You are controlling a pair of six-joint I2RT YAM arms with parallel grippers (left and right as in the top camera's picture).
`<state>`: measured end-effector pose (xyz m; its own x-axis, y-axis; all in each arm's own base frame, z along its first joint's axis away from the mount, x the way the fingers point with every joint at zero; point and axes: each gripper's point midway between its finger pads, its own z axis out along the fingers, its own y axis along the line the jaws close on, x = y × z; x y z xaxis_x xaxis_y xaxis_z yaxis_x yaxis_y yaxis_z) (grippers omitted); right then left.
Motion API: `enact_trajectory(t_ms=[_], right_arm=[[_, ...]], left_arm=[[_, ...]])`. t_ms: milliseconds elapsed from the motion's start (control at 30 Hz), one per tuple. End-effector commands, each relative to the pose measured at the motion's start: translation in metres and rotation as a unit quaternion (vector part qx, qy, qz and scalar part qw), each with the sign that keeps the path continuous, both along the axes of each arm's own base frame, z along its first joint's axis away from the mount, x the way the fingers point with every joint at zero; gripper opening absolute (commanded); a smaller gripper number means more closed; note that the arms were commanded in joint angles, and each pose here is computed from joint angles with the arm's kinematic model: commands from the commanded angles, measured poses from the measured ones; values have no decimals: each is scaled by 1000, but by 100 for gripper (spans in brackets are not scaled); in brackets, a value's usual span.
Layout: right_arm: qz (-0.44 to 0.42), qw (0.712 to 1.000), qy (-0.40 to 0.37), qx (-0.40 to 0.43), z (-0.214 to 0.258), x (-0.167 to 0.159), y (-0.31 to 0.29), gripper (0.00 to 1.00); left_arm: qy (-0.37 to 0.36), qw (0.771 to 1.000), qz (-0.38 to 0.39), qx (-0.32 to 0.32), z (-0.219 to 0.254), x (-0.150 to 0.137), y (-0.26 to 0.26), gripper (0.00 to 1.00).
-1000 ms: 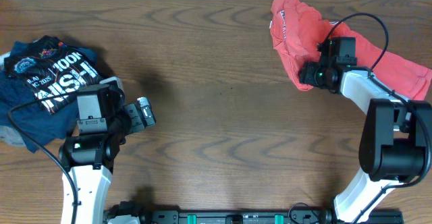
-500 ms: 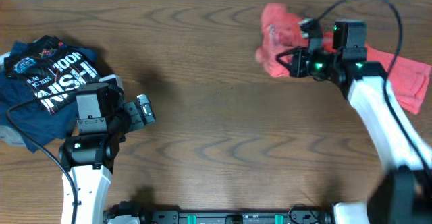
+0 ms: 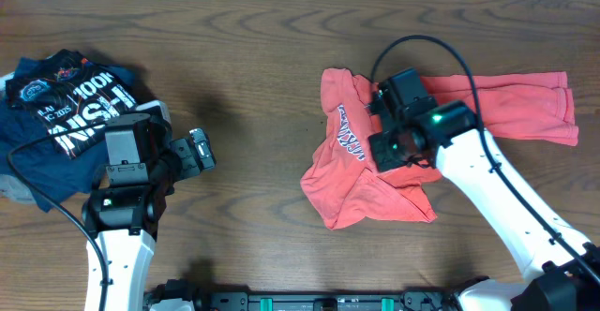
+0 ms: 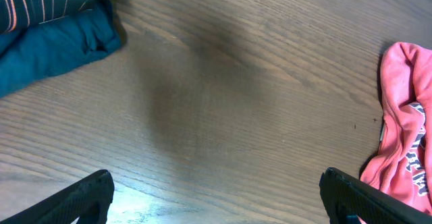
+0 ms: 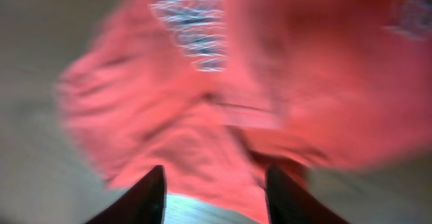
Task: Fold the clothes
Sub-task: 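Grasp the shirt's left edge with the left gripper, right grasps right edge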
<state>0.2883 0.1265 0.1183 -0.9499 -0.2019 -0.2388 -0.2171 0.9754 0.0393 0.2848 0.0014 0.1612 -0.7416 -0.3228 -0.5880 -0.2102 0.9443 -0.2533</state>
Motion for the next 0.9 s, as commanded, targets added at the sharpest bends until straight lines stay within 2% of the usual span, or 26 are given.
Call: enact_trajectory(t_ms=[0, 67, 167, 300, 500, 667, 867], right_arm=[[-144, 985, -59, -70, 16, 20, -58, 61], [-169, 982, -55, -68, 17, 22, -73, 66], [-201, 977, -37, -52, 14, 22, -93, 85], [-229, 972, -22, -35, 13, 20, -113, 92], [-263, 964, -9, -37, 11, 15, -135, 93], [-275, 961, 3, -41, 10, 9, -143, 94], [-271, 962, 8, -45, 9, 7, -146, 94]], left_arm=[[-12, 999, -6, -31, 9, 4, -9, 98], [-14, 995, -46, -83, 13, 2, -31, 98], [2, 984, -91, -156, 13, -6, -65, 98], [70, 966, -123, -215, -6, -24, -109, 98], [206, 938, -133, -243, -45, -60, -172, 98], [308, 918, -90, -233, -84, -83, -205, 98], [374, 899, -79, -214, -129, -101, -240, 98]])
